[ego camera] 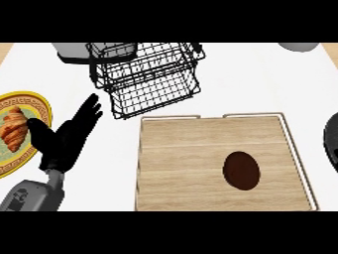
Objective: Pick the cupcake from the tray and place it in the tiered basket
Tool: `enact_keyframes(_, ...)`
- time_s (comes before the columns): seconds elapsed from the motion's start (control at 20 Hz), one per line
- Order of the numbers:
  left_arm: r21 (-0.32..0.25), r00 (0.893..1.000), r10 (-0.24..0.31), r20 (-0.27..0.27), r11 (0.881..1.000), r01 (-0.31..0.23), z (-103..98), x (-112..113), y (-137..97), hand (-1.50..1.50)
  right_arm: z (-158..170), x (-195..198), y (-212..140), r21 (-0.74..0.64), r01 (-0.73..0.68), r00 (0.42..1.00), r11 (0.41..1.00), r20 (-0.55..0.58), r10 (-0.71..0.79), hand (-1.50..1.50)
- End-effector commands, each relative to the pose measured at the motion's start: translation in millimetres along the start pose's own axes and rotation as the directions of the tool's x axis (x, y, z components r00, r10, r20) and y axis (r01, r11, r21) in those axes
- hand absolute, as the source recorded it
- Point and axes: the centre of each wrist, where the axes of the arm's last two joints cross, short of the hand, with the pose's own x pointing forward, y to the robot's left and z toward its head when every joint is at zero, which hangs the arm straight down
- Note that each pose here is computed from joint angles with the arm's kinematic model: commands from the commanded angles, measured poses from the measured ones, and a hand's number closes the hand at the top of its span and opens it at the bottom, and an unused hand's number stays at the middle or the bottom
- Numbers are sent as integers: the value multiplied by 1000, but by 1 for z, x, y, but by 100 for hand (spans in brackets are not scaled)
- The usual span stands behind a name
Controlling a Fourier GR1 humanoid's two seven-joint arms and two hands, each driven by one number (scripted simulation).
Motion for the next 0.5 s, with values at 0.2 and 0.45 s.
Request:
enact_keyframes(0.2, -16, 1000, -8, 19, 1000, 9, -4, 10, -24, 0, 4, 84, 23, 46, -37, 988, 998, -151, 44, -150)
enact_keyframes(0.45, -35, 1000, 7, 28, 999, -6, 0, 14, -22, 0, -7, 62, 44, 76, -153, 954, 985, -248, 167, -150)
